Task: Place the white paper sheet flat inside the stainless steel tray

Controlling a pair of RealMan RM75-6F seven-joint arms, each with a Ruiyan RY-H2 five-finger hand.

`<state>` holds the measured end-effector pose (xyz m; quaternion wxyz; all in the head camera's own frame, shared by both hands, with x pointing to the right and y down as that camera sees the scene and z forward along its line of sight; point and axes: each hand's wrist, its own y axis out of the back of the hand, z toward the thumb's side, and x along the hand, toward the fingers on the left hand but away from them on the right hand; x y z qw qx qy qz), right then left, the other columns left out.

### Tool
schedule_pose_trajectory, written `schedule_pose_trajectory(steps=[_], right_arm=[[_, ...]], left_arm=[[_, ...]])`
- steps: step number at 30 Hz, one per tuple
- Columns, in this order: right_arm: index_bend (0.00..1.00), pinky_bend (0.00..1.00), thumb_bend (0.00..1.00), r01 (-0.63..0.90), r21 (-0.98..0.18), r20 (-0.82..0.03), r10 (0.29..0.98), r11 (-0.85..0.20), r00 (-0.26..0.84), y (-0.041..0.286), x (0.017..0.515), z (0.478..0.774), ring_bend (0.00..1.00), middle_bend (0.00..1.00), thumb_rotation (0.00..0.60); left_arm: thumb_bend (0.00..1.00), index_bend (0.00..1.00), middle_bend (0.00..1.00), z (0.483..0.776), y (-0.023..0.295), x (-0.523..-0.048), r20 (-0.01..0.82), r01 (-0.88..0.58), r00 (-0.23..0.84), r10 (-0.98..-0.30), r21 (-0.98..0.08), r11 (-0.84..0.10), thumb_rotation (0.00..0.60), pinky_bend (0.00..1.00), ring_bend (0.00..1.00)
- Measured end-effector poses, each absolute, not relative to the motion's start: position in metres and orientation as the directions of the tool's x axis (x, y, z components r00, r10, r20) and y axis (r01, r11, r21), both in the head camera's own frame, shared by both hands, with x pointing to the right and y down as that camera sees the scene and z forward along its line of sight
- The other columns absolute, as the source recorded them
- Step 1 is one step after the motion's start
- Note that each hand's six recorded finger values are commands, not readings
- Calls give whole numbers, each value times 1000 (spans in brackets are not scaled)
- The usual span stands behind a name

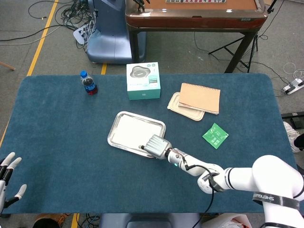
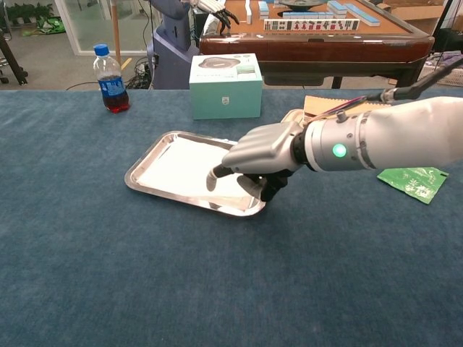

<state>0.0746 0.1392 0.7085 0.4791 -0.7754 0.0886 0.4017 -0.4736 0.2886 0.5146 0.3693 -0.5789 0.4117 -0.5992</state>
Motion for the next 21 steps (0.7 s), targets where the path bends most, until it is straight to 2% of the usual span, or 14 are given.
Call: schedule_pose_trajectory(steps=[21], right_arm=[[191,1000,1000,-562,-636,-744,225,-529,630,149,98,718,1000,1000,600]], left_arm=[[242,167,92,515,288,-472,392,-31,-53,-919,-920,-390,600,0,102]])
